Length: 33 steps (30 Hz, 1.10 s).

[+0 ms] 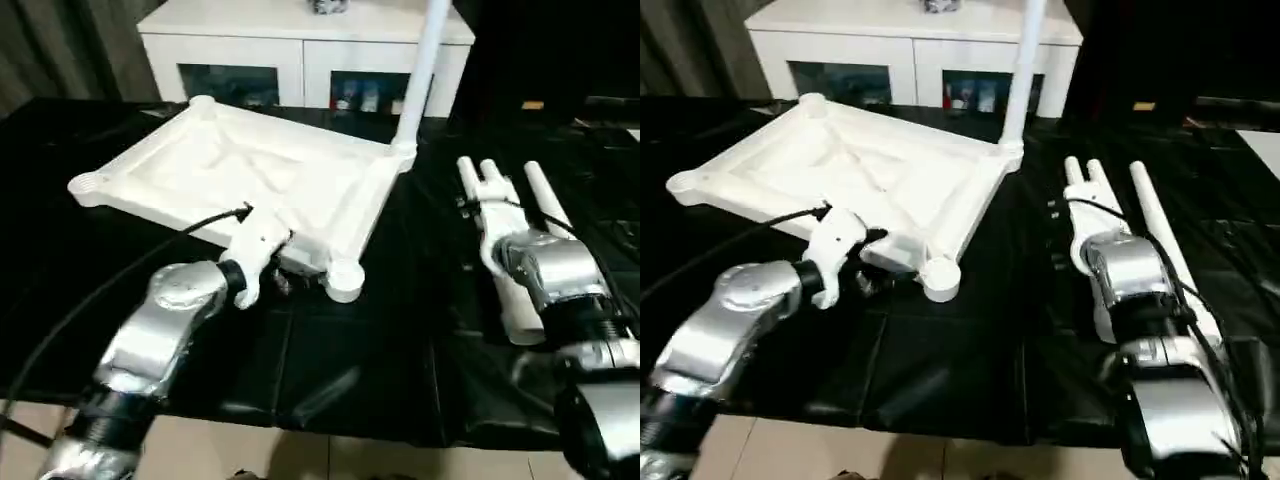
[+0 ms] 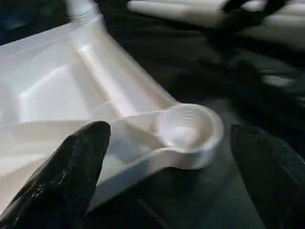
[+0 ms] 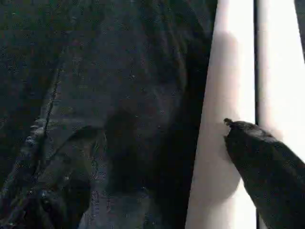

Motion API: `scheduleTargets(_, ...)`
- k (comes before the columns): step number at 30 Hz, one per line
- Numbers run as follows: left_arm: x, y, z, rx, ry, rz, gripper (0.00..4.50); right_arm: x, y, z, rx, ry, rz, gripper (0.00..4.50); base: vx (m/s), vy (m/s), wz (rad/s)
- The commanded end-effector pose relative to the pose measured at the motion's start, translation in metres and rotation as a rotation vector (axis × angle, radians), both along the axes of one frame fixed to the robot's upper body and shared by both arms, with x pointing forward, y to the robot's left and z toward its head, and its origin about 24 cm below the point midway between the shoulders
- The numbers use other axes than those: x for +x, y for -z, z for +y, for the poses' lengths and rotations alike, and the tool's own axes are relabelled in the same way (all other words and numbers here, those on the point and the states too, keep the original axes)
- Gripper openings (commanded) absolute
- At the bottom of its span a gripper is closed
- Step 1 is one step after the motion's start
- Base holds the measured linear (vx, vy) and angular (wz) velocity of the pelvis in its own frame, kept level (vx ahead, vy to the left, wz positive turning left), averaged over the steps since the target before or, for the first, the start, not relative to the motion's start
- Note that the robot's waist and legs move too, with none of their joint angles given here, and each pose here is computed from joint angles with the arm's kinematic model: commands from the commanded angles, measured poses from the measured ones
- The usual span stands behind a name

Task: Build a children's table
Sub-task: Rotate table base, then pick table leg

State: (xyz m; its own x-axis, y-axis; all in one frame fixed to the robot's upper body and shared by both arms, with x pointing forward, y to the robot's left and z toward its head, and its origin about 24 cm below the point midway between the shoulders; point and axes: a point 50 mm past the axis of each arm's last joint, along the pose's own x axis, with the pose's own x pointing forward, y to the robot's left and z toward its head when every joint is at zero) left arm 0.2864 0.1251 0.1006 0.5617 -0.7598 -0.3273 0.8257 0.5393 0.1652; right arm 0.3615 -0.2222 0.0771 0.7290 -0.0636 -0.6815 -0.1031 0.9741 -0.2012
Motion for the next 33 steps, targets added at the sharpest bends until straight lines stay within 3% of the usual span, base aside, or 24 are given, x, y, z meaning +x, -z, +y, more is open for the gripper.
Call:
scheduleTargets(1, -0.006, -0.007, -0.005, -0.006, 0.066, 0.002, 4.5, -0.006, 0.011, -0.006, 0.011, 0.035, 0.081, 4.43, 0.0, 0.0, 0.0)
scheduleTargets(8, -0.013, -0.015, -0.007, 0.002, 0.122, -0.001, 4.5, -0.009, 0.021, -0.013, -0.009, 0.096, 0.125, 4.43, 0.0, 0.0, 0.0)
scheduleTargets(13, -0.012, -0.017, -0.005, 0.014, 0.116, 0.0, 4.5, -0.003, 0.013, -0.013, 0.025, 0.111, 0.065, 4.43, 0.0, 0.0, 0.0)
scheduleTargets(16, -0.009, -0.019, -0.005, 0.027, 0.108, -0.008, 4.5, 0.007, -0.005, -0.01, 0.066, 0.099, -0.039, 4.43, 0.0, 0.0, 0.0)
scheduleTargets(19, -0.008, -0.019, -0.004, 0.034, 0.103, -0.01, 4.5, 0.01, -0.015, -0.006, 0.062, 0.057, -0.08, 4.43, 0.0, 0.0, 0.0)
scheduleTargets(28, -0.009, -0.018, -0.001, 0.047, 0.104, -0.006, 4.5, 0.012, -0.032, 0.0, 0.04, -0.015, -0.116, 4.43, 0.0, 0.0, 0.0)
scheduleTargets(33, -0.01, -0.017, -0.001, 0.051, 0.106, -0.005, 4.5, 0.008, -0.027, -0.01, -0.041, 0.035, -0.067, 4.43, 0.0, 0.0, 0.0)
